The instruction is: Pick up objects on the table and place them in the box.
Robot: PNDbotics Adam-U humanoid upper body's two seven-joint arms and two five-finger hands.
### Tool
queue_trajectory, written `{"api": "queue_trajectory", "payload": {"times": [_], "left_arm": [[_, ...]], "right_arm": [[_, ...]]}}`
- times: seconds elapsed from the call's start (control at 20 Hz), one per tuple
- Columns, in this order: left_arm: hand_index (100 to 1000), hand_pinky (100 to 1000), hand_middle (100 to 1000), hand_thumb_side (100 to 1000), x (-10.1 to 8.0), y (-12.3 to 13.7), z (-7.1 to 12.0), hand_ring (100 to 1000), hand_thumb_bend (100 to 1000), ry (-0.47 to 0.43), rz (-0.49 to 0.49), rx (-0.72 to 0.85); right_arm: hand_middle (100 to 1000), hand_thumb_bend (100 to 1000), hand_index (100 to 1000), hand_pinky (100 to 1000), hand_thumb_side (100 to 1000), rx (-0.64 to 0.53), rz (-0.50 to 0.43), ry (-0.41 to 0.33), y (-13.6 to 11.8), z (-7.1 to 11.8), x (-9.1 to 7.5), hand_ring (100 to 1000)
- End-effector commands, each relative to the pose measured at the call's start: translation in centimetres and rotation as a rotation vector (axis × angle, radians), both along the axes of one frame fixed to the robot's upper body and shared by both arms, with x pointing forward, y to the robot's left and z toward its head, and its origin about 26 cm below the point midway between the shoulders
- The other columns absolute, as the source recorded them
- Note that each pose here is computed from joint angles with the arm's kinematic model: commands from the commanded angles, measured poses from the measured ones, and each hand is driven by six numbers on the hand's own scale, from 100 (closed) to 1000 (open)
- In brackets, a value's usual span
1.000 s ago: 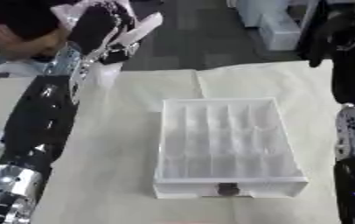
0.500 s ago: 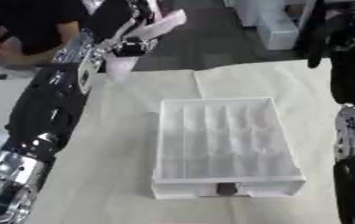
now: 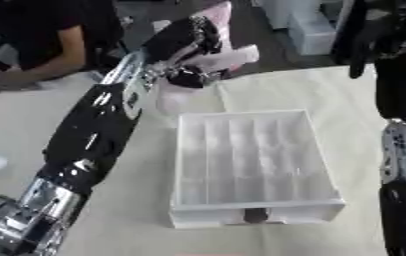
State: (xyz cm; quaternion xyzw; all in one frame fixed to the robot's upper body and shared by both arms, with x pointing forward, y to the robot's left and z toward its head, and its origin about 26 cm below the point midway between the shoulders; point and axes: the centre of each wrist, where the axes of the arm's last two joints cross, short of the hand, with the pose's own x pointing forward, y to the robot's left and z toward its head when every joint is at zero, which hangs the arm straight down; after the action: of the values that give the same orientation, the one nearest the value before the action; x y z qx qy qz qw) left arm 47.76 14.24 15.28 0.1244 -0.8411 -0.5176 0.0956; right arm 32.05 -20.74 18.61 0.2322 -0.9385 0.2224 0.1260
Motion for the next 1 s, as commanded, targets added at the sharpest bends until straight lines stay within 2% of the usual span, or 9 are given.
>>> {"api": "queue_trajectory", "payload": {"times": [0.05, 0.35, 0.4, 0.55, 0.6, 0.65, 0.7, 0.85, 1.0], "left_arm": [[349, 100, 238, 172, 0.06, -0.56, 0.28, 214, 100, 0.062, -0.082, 0.040], [391, 100, 286, 277, -0.23, -0.65, -0.39, 262, 104, 0.218, -0.182, 0.132], [389, 100, 283, 269, -0.26, -0.62, -0.37, 261, 103, 0.243, -0.188, 0.139], [450, 100, 347, 396, -0.28, -0.40, -0.15, 306, 170, 0.307, -0.197, 0.154], [446, 100, 343, 389, -0.28, -0.29, -0.09, 302, 166, 0.324, -0.200, 0.160], [485, 100, 386, 481, -0.28, -0.20, 0.01, 348, 208, 0.337, -0.205, 0.165], [485, 100, 390, 527, -0.28, -0.12, 0.06, 348, 186, 0.348, -0.210, 0.172], [609, 100, 517, 785, -0.32, 0.01, 0.16, 514, 358, 0.374, -0.229, 0.191], [721, 237, 637, 881, -0.40, 0.07, 0.24, 653, 493, 0.386, -0.255, 0.221]], "right_arm": [[824, 100, 726, 298, 834, -0.018, 0.012, -0.084, 0.26, 0.93, -0.21, 596], [824, 100, 726, 298, 834, -0.021, 0.010, -0.086, 0.24, 0.95, -0.18, 596], [824, 100, 726, 298, 834, -0.021, 0.010, -0.087, 0.23, 0.95, -0.17, 596], [824, 100, 726, 297, 833, -0.022, 0.008, -0.088, 0.20, 0.95, -0.16, 596], [824, 100, 726, 297, 833, -0.024, 0.008, -0.088, 0.19, 0.95, -0.15, 596], [824, 100, 726, 297, 833, -0.024, 0.008, -0.089, 0.18, 0.95, -0.14, 596], [824, 100, 726, 297, 833, -0.025, 0.008, -0.089, 0.18, 0.96, -0.14, 596], [824, 100, 726, 297, 834, -0.026, 0.008, -0.090, 0.18, 0.98, -0.13, 596], [824, 100, 726, 297, 834, -0.026, 0.009, -0.092, 0.19, 1.00, -0.13, 596]]}}
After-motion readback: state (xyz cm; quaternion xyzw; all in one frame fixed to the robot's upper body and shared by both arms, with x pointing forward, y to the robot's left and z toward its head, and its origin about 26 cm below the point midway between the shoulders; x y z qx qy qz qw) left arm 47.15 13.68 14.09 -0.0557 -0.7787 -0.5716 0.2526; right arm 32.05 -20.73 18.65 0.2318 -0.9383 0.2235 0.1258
